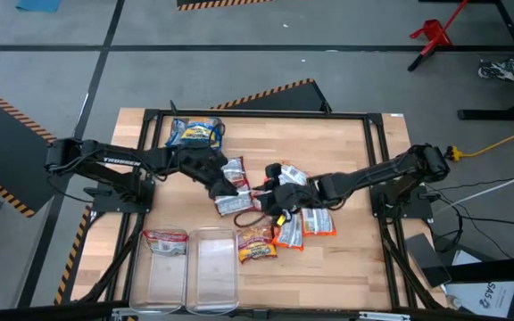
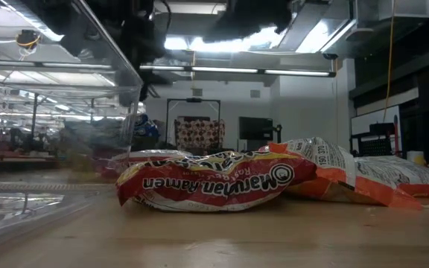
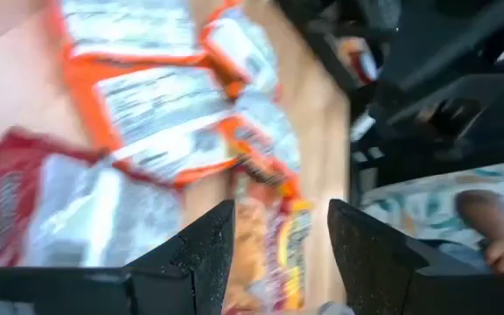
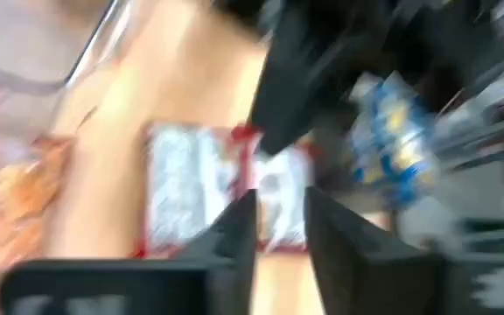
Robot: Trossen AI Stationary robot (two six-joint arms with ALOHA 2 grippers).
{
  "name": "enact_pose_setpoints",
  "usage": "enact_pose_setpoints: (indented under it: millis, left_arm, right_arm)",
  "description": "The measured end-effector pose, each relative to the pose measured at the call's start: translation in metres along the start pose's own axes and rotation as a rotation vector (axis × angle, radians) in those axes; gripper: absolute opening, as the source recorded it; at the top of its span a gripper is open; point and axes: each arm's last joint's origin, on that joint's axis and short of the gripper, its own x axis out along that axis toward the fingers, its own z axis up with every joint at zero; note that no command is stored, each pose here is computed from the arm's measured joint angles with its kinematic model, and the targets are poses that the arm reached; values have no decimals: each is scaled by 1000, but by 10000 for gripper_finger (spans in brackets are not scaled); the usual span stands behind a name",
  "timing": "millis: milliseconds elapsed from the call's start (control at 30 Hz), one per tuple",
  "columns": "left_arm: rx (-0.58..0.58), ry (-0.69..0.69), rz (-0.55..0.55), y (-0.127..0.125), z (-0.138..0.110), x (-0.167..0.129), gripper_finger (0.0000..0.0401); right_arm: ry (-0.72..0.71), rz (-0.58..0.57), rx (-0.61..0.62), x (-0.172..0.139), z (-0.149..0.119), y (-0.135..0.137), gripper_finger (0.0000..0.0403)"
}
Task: Sort Maruchan noodles
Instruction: Put the red noodle pack into the left transparent bin
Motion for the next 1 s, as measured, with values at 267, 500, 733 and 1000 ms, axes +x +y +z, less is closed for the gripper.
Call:
enact_pose_setpoints:
  millis: [267,500,733,1000]
  left_arm:
    - [-59,55,204,9,-15,1,179]
    - [-57,51,325,16,-20,-1,179]
    - [-59,69,369,19,-24,3,179]
    - [-66,110,412,33,-28,19,179]
  right_arm:
    - [-11,330,163,28,-37,-1,256]
    - [-116,282,-62,68,-54,31,293]
    - [-123,249,-104,93,-57,42,293]
    - [-65,228,-149,108,-67,51,294]
